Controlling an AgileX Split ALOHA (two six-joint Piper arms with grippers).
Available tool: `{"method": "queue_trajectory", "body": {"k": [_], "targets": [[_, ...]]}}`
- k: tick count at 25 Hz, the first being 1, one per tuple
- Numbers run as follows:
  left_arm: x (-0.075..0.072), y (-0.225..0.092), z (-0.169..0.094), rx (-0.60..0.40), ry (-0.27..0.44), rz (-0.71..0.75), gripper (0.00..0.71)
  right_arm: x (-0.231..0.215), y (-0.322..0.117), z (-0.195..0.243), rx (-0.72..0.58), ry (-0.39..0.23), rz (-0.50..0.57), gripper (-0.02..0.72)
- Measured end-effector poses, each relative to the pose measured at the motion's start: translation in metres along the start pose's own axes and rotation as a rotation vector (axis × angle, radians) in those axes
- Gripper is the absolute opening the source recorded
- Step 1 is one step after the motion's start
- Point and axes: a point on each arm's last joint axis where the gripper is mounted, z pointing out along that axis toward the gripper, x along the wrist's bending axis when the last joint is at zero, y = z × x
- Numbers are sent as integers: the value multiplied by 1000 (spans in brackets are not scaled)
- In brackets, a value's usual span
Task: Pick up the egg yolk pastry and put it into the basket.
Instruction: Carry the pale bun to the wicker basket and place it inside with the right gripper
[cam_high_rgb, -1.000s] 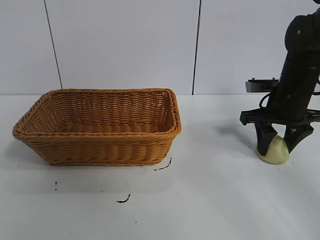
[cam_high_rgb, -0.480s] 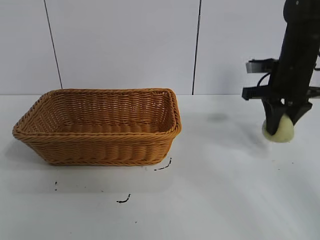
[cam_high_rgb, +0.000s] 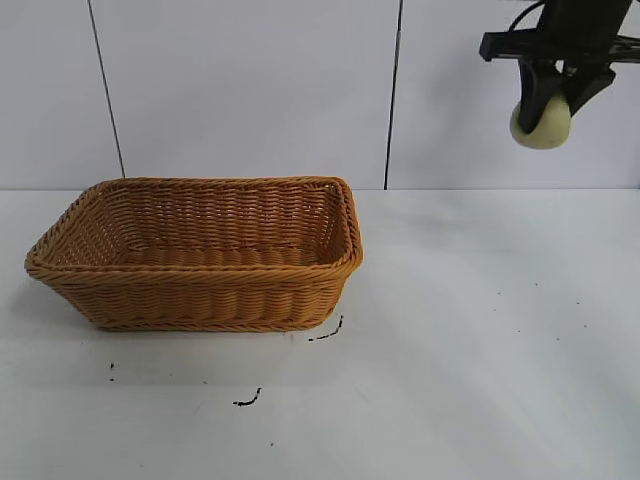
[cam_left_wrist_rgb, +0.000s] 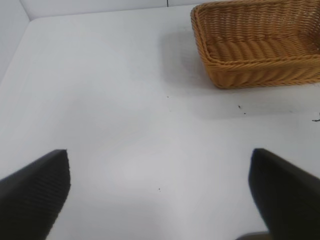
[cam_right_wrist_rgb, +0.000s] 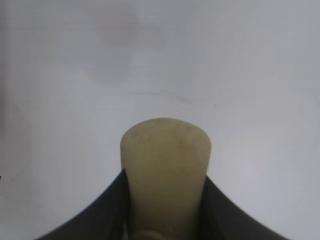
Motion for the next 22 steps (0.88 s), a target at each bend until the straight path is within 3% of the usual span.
{"method": "queue_trajectory", "body": {"k": [5, 16, 22], "targets": [[0, 0, 0, 0, 0, 0, 697, 30, 5, -9, -35, 34, -51, 223], [0, 0, 0, 0, 0, 0, 697, 167, 1, -26, -221, 168, -303, 223], [0, 0, 0, 0, 0, 0, 697, 239, -17, -13, -280, 250, -422, 223]]}}
